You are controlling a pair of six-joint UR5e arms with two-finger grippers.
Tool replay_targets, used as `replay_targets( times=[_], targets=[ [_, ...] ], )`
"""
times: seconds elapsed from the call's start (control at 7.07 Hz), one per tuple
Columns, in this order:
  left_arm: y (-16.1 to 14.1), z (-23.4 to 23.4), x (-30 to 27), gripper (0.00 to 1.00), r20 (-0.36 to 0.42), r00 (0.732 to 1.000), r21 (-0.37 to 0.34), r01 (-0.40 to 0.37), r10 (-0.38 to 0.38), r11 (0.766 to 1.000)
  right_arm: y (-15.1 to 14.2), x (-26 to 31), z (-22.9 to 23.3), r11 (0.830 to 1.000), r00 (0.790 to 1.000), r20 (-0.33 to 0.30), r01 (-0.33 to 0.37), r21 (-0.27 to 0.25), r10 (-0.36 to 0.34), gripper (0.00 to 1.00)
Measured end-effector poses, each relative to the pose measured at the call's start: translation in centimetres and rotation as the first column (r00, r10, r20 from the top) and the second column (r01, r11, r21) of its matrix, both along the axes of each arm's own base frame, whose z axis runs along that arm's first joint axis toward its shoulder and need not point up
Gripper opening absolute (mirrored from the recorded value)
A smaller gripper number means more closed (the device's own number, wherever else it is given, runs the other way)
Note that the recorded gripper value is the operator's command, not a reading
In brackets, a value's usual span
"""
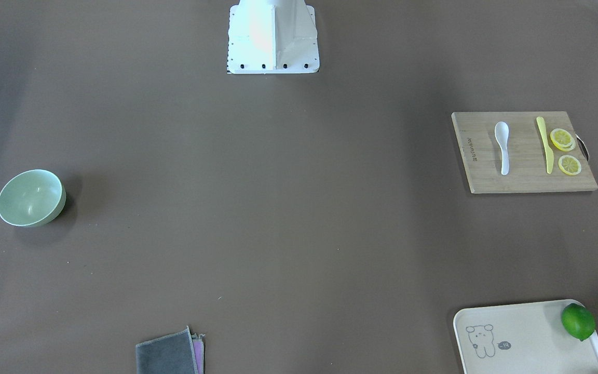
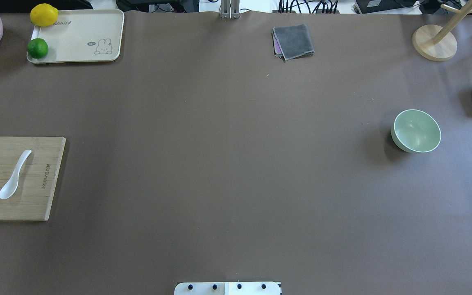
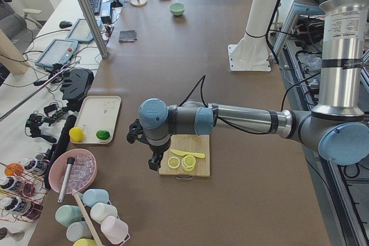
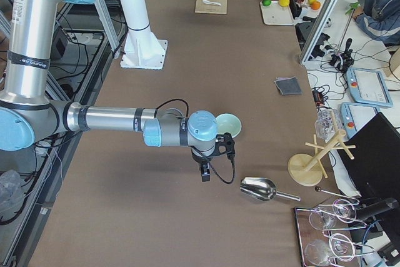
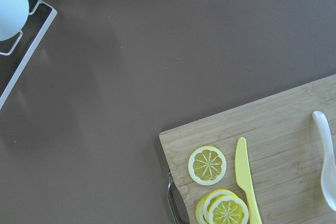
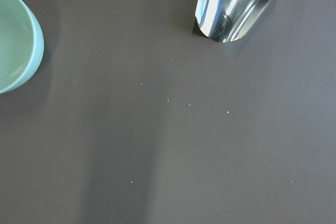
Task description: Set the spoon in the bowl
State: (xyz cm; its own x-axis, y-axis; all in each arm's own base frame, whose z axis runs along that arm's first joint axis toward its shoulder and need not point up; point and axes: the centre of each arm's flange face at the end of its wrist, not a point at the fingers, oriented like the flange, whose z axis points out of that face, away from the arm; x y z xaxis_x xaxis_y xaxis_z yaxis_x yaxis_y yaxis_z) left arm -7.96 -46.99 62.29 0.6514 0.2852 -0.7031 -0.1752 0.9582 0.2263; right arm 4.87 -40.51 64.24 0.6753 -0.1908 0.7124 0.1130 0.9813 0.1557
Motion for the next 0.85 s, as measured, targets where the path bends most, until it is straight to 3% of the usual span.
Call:
replay_targets(
  times=[0.85],
  targets=[
    [2.1, 1.9, -0.3, 0.98, 0.050, 0.999, 0.028, -0.010, 0.008, 1.000, 0.0, 0.0, -0.1, 1.000, 1.000, 0.003, 0.000, 0.002, 0.000, 1.00]
  ],
)
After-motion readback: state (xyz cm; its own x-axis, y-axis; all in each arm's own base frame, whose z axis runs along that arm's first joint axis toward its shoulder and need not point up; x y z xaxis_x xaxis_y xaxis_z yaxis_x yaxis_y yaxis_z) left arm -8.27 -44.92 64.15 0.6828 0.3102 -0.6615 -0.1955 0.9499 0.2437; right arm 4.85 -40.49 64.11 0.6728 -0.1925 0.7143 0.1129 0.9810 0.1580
